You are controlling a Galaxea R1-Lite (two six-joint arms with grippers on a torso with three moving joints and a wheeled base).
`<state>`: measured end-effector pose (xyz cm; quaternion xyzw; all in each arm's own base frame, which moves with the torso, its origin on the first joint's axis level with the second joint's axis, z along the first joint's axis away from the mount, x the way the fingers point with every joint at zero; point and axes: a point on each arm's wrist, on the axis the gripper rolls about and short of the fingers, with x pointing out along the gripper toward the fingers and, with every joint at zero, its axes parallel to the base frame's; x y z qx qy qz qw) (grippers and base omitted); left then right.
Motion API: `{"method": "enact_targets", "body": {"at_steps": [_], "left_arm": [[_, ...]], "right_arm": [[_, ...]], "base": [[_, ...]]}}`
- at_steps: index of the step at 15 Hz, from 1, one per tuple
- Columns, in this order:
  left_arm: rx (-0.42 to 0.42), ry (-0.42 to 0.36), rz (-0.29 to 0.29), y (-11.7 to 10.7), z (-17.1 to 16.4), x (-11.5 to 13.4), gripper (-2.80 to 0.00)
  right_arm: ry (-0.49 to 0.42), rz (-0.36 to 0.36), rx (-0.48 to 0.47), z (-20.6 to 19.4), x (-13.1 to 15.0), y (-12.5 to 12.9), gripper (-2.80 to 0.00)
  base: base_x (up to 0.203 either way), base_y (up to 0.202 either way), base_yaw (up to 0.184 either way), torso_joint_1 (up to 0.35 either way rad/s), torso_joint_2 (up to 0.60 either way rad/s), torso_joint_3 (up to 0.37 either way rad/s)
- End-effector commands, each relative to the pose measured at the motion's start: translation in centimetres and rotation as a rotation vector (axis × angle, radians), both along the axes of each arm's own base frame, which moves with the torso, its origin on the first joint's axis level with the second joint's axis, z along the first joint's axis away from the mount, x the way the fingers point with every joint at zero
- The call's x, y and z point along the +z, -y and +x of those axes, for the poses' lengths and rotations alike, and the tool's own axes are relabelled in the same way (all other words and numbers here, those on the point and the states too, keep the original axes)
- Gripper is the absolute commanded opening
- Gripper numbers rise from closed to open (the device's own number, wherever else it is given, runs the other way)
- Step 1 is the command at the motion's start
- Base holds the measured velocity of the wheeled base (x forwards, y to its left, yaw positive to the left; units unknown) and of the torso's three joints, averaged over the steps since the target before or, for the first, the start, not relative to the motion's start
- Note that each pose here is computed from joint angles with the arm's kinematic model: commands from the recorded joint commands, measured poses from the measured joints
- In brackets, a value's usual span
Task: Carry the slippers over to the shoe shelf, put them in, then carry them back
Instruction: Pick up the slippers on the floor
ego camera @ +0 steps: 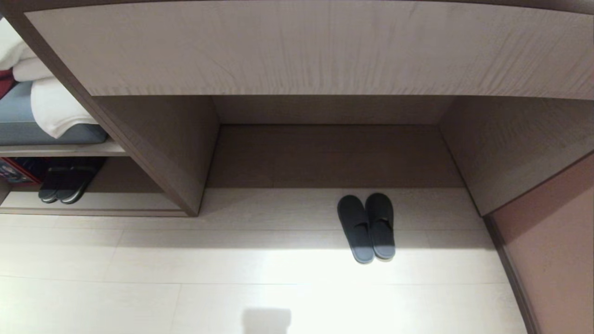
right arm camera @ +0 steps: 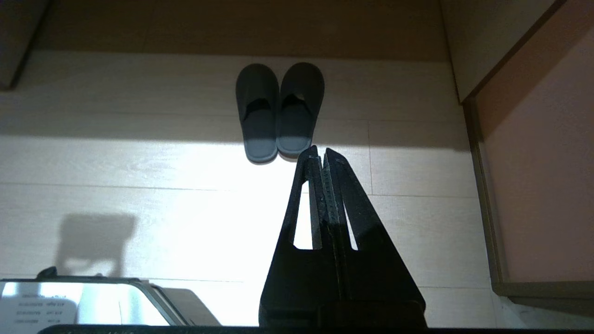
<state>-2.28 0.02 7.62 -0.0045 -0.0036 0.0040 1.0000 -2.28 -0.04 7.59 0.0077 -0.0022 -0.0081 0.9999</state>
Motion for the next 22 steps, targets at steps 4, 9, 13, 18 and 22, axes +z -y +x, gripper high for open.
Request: {"method": "enact_targets", "body": {"at_steps": [4,9,13,18,22], "left_arm": [[0.001,-0.001,0.000,0.00,0.00,-0.01,-2.80],[0.000,-0.001,0.000,0.00,0.00,-0.01,-2.80],[0.000,-0.001,0.000,0.00,0.00,-0.01,-2.80],[0.000,0.000,0.000,0.00,0.00,0.01,-2.80],[0.000,-0.001,0.000,0.00,0.00,-0.01,-2.80]], "right_arm": [[0.000,0.000,0.001,0.00,0.00,0.00,-2.80],[0.000,0.000,0.001,0.00,0.00,0.00,-2.80],[0.000,-0.002,0.001,0.00,0.00,0.00,-2.80],[0.000,-0.002,0.002,0.00,0.00,-0.01,-2.80],[0.000,-0.002,-0.001,0.00,0.00,0.00,-2.80]], "base": [[0.000,0.000,0.000,0.001,0.00,-0.194],[0.000,0.000,0.000,0.004,0.00,-0.196],[0.000,0.000,0.000,0.004,0.00,-0.198],[0.000,0.000,0.000,0.003,0.00,-0.201],[0.000,0.000,0.000,0.004,0.00,-0.197]]}}
